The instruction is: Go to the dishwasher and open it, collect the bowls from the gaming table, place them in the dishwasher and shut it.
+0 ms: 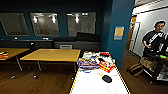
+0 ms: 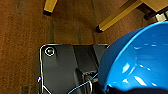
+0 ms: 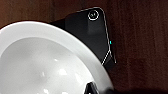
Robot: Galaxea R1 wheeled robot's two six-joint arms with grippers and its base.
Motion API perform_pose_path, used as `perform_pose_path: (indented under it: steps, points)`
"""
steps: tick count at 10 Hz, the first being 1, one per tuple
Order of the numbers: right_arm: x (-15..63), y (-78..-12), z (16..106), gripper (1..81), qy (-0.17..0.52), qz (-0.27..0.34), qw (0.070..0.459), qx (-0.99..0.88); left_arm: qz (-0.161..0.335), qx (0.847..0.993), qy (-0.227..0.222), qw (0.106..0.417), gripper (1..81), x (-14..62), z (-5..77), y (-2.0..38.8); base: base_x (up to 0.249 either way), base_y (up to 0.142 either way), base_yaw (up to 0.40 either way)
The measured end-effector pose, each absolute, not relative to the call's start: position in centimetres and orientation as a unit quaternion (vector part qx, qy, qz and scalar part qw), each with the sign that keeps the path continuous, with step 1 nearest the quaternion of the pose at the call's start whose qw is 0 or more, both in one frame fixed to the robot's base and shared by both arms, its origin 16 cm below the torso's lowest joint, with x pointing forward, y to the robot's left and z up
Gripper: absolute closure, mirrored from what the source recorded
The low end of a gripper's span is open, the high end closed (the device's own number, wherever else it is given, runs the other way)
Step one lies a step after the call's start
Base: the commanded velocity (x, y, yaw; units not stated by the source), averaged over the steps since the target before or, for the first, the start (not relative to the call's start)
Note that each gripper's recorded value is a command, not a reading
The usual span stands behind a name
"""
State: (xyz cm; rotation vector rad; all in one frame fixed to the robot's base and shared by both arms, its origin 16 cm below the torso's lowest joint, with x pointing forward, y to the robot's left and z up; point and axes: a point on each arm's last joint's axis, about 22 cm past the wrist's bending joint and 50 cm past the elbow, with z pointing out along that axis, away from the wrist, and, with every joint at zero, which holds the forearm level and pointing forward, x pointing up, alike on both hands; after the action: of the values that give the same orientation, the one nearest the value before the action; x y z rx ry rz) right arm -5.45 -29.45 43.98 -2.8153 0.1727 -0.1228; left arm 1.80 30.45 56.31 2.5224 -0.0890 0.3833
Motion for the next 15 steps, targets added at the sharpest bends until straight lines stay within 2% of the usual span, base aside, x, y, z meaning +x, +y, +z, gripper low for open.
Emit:
perform_pose_path:
  steps: [15]
  points:
    - [-5.50, -28.79, 43.91, 81.1, 0.056, -0.043, 0.162, -0.984, 0.142, 0.946, -0.034, 0.288, 81.1, 1.63, 55.82, 30.16, -0.142, 0.000, 0.000]
